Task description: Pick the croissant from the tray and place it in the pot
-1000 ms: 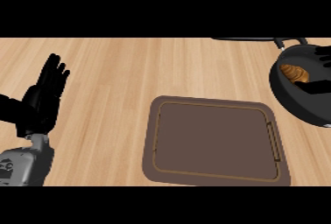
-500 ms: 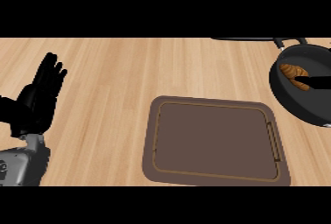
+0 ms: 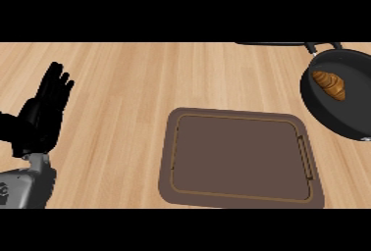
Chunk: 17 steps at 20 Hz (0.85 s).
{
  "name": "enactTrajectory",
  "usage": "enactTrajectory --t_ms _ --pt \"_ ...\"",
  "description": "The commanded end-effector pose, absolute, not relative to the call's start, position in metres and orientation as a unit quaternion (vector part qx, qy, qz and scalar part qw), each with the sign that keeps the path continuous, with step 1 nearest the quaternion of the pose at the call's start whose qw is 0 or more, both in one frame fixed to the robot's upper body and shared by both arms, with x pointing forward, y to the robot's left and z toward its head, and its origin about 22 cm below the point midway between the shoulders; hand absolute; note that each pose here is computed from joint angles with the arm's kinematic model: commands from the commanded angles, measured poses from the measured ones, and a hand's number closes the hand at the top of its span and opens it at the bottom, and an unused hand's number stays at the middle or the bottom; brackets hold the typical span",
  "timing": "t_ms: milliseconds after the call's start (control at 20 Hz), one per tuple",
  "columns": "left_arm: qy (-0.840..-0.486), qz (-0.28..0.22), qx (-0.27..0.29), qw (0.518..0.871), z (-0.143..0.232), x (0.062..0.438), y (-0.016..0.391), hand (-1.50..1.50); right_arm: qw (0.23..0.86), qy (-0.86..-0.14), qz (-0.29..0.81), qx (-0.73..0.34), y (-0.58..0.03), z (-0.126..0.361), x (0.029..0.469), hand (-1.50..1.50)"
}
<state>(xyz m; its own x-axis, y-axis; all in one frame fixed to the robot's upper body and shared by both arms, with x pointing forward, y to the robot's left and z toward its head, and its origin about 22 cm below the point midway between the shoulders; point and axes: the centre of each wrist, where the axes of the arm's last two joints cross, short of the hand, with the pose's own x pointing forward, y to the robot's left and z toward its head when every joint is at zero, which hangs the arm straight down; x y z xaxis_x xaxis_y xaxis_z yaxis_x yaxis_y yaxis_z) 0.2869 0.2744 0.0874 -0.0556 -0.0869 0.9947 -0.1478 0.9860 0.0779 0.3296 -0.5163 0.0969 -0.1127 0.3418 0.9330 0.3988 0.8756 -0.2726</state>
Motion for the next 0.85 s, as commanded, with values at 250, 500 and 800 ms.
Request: enactTrajectory --t_ms 250,500,800 --pt "-0.727 0.021 0.088 0.68 0.083 0.287 0.277 0.0 0.623 -0.747 -0.024 -0.231 -0.576 0.101 0.261 -1.5" --pt "-0.723 0.022 0.067 0.687 0.087 0.283 0.264 0.0 0.625 -0.748 -0.011 -0.223 -0.594 0.109 0.237 -1.5" --pt "-0.726 0.022 0.073 0.683 0.089 0.288 0.273 0.0 0.628 -0.743 -0.013 -0.23 -0.595 0.106 0.235 -1.5"
